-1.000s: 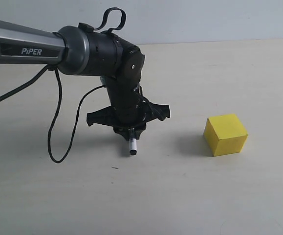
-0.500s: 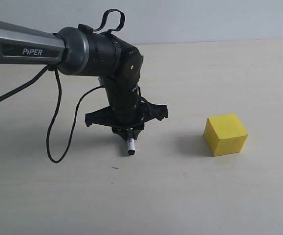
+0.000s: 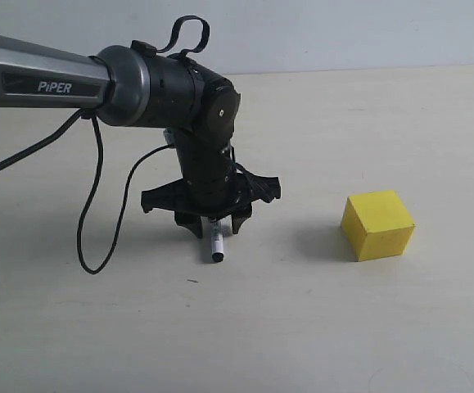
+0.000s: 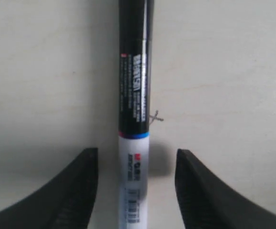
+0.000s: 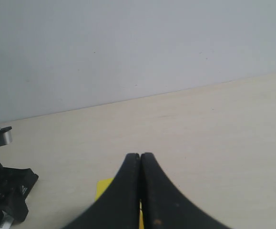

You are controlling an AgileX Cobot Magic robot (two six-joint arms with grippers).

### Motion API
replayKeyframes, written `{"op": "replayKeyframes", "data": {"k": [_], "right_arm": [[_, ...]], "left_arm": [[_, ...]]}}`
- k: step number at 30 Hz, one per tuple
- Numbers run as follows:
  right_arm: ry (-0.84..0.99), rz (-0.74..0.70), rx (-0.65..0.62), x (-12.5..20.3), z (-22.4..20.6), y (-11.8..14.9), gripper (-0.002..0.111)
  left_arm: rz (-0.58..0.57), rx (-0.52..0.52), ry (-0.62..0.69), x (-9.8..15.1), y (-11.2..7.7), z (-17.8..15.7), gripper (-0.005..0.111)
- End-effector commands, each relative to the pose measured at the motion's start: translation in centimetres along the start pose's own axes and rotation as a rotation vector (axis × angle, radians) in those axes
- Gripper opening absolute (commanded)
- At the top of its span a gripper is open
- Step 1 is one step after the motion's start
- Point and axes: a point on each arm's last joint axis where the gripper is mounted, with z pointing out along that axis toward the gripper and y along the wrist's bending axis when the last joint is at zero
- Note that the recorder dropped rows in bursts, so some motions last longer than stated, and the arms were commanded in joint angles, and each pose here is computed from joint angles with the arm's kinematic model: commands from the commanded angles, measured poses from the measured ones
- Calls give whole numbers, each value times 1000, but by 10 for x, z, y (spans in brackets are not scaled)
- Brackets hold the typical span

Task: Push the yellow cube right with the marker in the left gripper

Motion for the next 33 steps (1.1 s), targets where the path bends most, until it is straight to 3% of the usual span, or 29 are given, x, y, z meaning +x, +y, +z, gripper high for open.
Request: {"op": "replayKeyframes", "data": {"k": [1, 9, 16, 21, 24, 28, 33], "right_arm": [[-3, -10, 1, 1, 0, 0, 0], [-3, -10, 1, 1, 0, 0, 0], [-3, -10, 1, 1, 0, 0, 0], [-3, -10, 1, 1, 0, 0, 0], [-3, -10, 1, 1, 0, 0, 0], [-3, -10, 1, 1, 0, 0, 0], [-3, -12, 2, 1, 0, 0, 0]], "left_arm": [[21, -2, -4, -3, 2, -4, 51], [91, 5, -24, -10, 12, -34, 51], [292, 71, -192, -11, 15, -108, 50], [409, 148, -325, 12, 11, -160, 49], [446, 216, -438, 35, 12, -173, 37], [450, 312, -550, 67, 30, -185, 0], [478, 400, -652, 106, 76, -202, 0]]}}
